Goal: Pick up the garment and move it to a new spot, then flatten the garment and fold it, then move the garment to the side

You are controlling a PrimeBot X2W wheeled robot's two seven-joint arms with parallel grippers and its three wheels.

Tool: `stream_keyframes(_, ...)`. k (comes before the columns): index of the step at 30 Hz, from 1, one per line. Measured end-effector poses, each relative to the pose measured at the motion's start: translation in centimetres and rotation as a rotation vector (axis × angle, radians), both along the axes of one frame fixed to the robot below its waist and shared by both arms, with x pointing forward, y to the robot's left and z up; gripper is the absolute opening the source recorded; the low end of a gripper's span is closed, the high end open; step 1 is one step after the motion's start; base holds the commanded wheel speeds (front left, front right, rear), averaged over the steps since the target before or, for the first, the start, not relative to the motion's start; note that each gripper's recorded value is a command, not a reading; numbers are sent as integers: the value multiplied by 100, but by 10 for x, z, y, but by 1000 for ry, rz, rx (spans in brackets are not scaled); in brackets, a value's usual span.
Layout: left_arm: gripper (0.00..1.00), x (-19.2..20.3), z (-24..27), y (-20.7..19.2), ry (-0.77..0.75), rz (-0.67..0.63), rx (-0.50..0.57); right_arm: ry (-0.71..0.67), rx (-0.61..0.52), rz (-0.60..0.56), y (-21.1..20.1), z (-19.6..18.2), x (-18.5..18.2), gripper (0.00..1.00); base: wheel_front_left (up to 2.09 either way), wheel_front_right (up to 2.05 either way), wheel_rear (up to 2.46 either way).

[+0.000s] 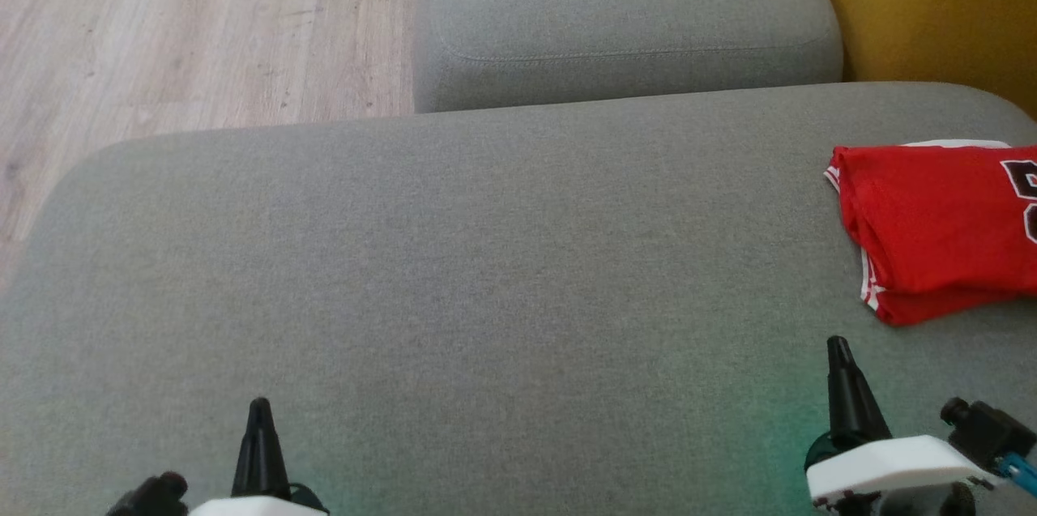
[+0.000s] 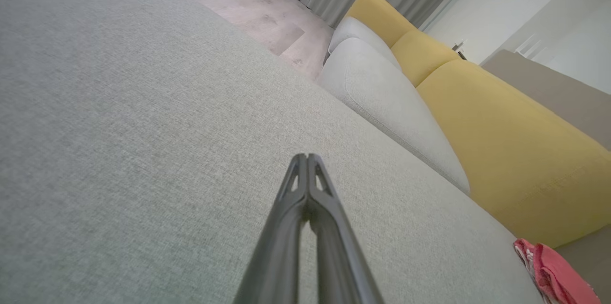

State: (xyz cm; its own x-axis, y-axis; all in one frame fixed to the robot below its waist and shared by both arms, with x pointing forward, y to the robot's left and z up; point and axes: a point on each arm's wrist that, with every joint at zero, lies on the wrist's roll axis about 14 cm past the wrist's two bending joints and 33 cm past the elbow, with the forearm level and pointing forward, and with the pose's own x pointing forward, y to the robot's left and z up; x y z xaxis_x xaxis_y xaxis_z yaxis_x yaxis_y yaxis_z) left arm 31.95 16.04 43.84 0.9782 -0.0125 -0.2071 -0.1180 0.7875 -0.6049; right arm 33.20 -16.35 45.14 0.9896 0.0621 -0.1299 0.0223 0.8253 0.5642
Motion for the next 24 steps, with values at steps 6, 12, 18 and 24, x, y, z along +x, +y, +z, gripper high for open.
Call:
stream_keyframes(6,0,5,1,4,7,21,-77,6,82,-29,-5,1,4,0,0,0,0)
stream_keyframes(12,0,7,1,5,13,32,-143,15,150,-51,-9,1,6,0,0,0,0)
stream_keyframes(18,0,12,3,7,12,48,-211,18,222,-71,-12,3,10,0,0,0,0)
stream_keyframes(24,0,15,5,9,12,59,-278,24,295,-89,-15,3,12,0,0,0,0)
